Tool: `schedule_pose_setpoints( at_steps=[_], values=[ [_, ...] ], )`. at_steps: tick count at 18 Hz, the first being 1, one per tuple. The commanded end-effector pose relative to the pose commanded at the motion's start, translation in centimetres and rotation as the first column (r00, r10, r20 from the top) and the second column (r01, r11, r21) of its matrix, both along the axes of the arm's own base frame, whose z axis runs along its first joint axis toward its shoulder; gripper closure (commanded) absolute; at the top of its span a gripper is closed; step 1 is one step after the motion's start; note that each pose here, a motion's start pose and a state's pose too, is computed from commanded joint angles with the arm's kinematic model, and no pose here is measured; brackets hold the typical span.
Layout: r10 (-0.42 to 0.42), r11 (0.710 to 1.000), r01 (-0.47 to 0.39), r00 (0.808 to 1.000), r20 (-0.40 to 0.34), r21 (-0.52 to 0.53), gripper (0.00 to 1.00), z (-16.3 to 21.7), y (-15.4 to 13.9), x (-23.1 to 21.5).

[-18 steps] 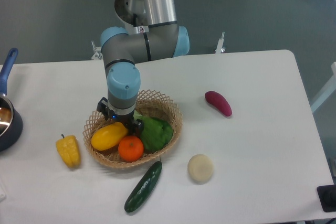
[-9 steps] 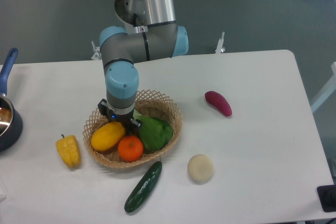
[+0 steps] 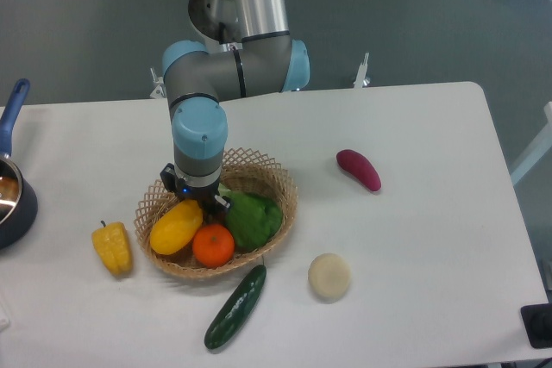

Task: Pick up the mango from the basket
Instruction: 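Lift the grasped yellow mango up out of the basket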

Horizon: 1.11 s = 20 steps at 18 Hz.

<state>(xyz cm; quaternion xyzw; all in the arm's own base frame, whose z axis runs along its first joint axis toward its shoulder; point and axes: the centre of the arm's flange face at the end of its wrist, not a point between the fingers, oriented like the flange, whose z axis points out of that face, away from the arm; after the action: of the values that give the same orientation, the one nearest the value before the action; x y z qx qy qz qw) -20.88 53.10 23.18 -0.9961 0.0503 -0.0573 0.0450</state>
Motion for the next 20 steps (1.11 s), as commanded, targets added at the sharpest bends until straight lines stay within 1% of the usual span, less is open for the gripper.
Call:
schedule_pose_setpoints(
  at_steps=[2,8,9,11,14,16,17,19,20],
  values=[
    [-0.001,1.0,0.002,1.0,-0.009,0.012,0.55,0.7,-0.1,-0.1],
    [0.01,0.995,-0.004,0.998,-0.063,0.097,0.55,5.8,0.4,-1.2],
    [0.008,0.993,0.002,0.997,-0.082,0.119,0.55,7.2,0.5,-1.8],
    [0.028,0.984,-0.011,0.995,-0.093,0.178,0.55,9.5,0.5,-4.2],
    [0.083,0.954,-0.055,0.993,-0.082,0.296,0.55,13.8,0.4,-8.5],
    [0.091,0.927,-0.05,0.991,-0.095,0.372,0.55,16.9,0.0,-11.6],
    [0.106,0.912,-0.063,0.991,-0.083,0.406,0.55,18.0,-0.4,-13.1],
    [0.12,0.865,-0.087,0.992,-0.034,0.494,0.55,19.6,-0.9,-16.3],
    [0.124,0.85,-0.097,0.992,-0.017,0.518,0.55,20.0,-1.0,-17.3]
  ],
)
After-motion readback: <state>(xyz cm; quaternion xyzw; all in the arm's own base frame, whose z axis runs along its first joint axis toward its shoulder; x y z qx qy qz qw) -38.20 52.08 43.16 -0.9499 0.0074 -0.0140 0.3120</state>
